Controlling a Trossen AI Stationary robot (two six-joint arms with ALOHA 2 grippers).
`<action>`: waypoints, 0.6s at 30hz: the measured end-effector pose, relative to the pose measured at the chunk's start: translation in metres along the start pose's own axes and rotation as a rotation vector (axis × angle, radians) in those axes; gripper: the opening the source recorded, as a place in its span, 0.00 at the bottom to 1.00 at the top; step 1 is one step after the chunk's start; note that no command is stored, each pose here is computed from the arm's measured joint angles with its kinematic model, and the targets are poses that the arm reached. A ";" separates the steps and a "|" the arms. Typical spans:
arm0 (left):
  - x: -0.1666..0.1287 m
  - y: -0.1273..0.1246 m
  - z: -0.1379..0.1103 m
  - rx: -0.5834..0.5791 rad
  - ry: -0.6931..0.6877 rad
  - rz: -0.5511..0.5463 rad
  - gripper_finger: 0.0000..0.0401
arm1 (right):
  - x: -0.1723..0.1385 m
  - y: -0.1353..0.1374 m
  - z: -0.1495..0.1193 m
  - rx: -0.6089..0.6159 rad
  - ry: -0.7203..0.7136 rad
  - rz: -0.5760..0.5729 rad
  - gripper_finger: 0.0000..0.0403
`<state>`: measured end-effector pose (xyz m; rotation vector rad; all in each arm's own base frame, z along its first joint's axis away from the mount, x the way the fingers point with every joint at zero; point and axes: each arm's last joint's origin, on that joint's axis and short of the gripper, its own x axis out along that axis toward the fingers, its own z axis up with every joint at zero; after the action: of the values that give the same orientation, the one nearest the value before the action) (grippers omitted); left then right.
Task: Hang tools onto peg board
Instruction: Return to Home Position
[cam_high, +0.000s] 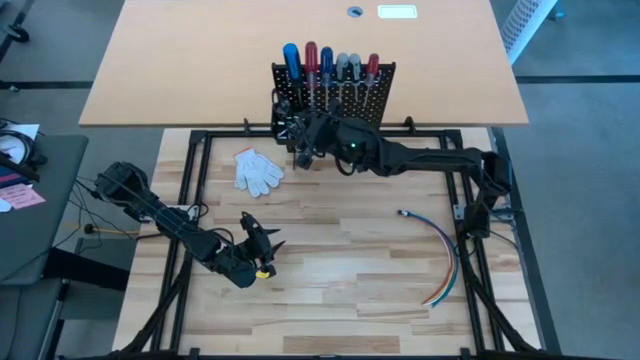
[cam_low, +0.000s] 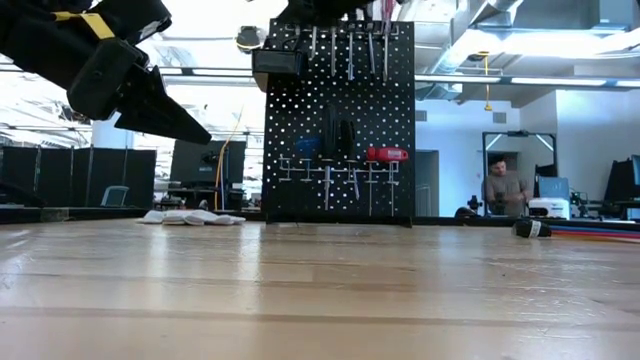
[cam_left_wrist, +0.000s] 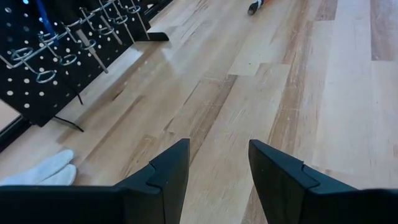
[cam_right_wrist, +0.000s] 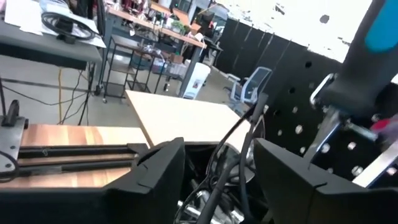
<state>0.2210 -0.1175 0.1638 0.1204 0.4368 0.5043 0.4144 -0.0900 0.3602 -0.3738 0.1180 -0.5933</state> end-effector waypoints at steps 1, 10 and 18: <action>0.000 0.000 0.000 -0.001 0.000 0.000 0.40 | -0.002 0.000 0.002 -0.004 -0.004 0.001 0.51; 0.000 0.000 0.000 -0.003 0.000 -0.001 0.40 | -0.034 0.001 0.029 -0.086 -0.006 0.056 0.52; -0.003 -0.003 -0.001 -0.007 0.000 -0.023 0.40 | -0.110 0.064 0.039 -0.325 0.189 0.424 0.46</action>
<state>0.2191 -0.1214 0.1637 0.1080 0.4362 0.4828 0.3652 0.0332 0.3722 -0.5882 0.4674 -0.1863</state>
